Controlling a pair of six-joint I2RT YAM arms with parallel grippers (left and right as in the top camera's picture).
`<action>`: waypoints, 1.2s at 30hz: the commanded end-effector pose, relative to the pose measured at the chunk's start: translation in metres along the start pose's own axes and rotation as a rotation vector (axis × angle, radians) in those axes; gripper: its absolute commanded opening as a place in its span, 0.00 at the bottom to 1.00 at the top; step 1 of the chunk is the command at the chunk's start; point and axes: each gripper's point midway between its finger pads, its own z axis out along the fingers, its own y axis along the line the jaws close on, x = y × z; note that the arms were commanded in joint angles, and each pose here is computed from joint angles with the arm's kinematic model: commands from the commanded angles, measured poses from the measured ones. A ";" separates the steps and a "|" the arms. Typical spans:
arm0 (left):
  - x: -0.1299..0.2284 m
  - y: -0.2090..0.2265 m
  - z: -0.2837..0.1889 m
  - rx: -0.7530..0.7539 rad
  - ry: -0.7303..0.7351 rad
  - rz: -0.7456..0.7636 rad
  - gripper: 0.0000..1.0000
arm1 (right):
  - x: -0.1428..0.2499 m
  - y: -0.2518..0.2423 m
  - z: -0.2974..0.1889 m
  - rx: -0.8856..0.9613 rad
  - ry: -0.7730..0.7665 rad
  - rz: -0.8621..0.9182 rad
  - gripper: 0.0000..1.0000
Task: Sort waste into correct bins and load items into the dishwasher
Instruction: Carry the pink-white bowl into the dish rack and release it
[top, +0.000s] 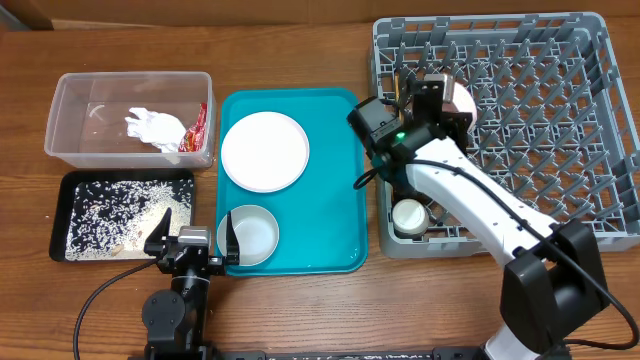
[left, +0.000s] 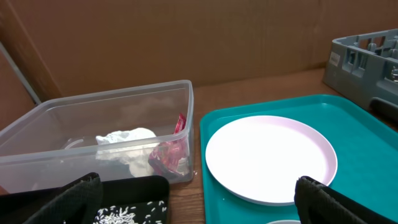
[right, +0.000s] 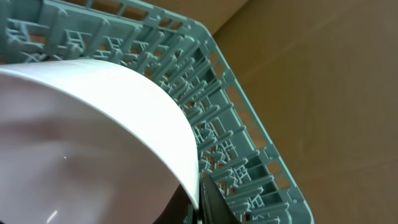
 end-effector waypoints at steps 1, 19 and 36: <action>0.000 -0.002 0.000 0.010 -0.006 0.019 1.00 | 0.010 0.010 0.008 -0.067 0.077 0.020 0.04; 0.000 -0.002 0.000 0.010 -0.006 0.019 1.00 | 0.044 0.042 -0.001 -0.157 0.174 -0.109 0.04; 0.000 -0.002 0.000 0.010 -0.006 0.019 1.00 | 0.001 0.010 0.009 0.021 0.016 -0.024 0.04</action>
